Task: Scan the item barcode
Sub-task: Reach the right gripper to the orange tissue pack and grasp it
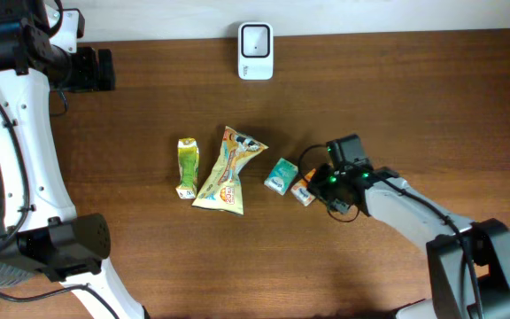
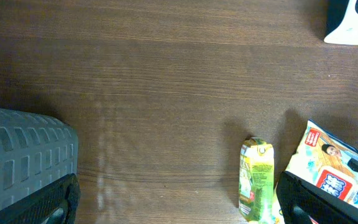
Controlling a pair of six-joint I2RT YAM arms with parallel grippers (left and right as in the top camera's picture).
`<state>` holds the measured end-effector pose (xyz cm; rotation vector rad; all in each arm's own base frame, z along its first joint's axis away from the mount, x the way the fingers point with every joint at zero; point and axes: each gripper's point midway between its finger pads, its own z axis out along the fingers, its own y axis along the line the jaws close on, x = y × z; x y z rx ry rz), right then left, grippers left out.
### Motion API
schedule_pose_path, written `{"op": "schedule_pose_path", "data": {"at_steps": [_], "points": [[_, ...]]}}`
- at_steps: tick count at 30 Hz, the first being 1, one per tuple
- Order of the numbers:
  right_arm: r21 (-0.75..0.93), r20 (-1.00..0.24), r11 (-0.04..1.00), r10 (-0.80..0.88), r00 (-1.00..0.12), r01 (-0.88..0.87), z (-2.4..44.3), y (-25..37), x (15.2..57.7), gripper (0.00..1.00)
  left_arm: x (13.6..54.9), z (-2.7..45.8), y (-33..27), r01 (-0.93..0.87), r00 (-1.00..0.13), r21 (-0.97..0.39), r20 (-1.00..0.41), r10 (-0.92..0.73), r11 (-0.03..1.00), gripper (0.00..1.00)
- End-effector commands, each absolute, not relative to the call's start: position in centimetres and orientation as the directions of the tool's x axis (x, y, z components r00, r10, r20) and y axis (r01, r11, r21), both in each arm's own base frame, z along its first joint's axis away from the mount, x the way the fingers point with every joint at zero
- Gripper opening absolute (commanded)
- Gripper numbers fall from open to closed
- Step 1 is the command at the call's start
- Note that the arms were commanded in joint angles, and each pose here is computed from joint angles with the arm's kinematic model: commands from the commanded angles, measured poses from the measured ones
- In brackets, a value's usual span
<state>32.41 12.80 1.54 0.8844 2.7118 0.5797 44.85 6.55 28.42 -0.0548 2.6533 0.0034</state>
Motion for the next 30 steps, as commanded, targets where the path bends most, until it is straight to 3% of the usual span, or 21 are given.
{"op": "schedule_pose_path", "data": {"at_steps": [1, 3, 4, 7, 10, 12, 14, 17, 20, 23, 24, 27, 30], "points": [[0.436, -0.268, 0.8, 0.553, -0.789, 0.412, 2.6, 9.4, 36.0, 0.38, 44.9, 28.3, 6.6, -0.029, -0.883, -0.007, -0.468, -0.029, 1.0, 0.99], [0.496, -0.35, 0.823, 0.481, -0.804, 0.276, 4.1, 9.1, 38.0, 0.39, 44.9, 28.3, 6.6, -0.029, -0.883, -0.007, -0.468, -0.029, 1.0, 0.99], [0.536, -0.366, 0.818, 0.45, -0.814, 0.211, 4.8, 9.5, 38.6, 0.47, 44.9, 28.3, 6.6, -0.029, -0.883, -0.007, -0.468, -0.029, 1.0, 0.99], [0.666, -0.237, 0.728, 0.413, -0.879, 0.163, 5.6, 12.0, 36.8, 0.6, 44.9, 28.3, 6.6, -0.029, -0.883, -0.007, -0.468, -0.029, 1.0, 0.99], [0.631, 0.001, 0.685, 0.468, -0.884, 0.364, 3.7, 12.2, 32.9, 0.61, 44.9, 28.3, 6.6, -0.029, -0.883, -0.007, -0.468, -0.029, 1.0, 0.99], [0.565, 0.04, 0.701, 0.503, -0.863, 0.435, 2.7, 11.3, 31.8, 0.58, 44.9, 28.3, 6.6, -0.029, -0.883, -0.007, -0.468, -0.029, 1.0, 0.99], [0.493, 0.021, 0.726, 0.542, -0.84, 0.48, 1.5, 10.3, 31.4, 0.55, 44.9, 28.3, 6.6, -0.029, -0.883, -0.007, -0.468, -0.029, 1.0, 0.99], [0.472, -0.004, 0.752, 0.524, -0.851, 0.461, 0.5, 11.3, 31.3, 0.4, 44.9, 28.3, 6.6, -0.029, -0.883, -0.007, -0.468, -0.029, 1.0, 0.99], [0.439, -0.043, 0.768, 0.537, -0.843, 0.467, -0.3, 12.0, 31.8, 0.39, 44.9, 28.3, 6.6, -0.029, -0.883, -0.007, -0.468, -0.029, 1.0, 0.99], [0.428, -0.083, 0.776, 0.544, -0.835, 0.463, -0.3, 11.5, 32.4, 0.15, 44.9, 28.3, 6.6, -0.029, -0.883, -0.007, -0.468, -0.029, 1.0, 0.99], [0.435, -0.089, 0.775, 0.544, -0.834, 0.459, -0.2, 11.6, 32.6, 0.14, 44.9, 28.3, 6.6, -0.029, -0.883, -0.007, -0.468, -0.029, 1.0, 0.99], [0.445, -0.123, 0.78, 0.54, -0.833, 0.44, 0.0, 11.5, 33.4, 0.35, 44.9, 28.3, 6.6, -0.029, -0.883, -0.007, -0.468, -0.029, 1.0, 0.99], [0.479, -0.38, 0.875, 0.277, -0.882, 0.069, 2.5, 12.7, 36.9, 0.33, 44.9, 28.3, 6.6, -0.03, -0.883, -0.008, -0.468, -0.03, 1.0, 0.99]]}}
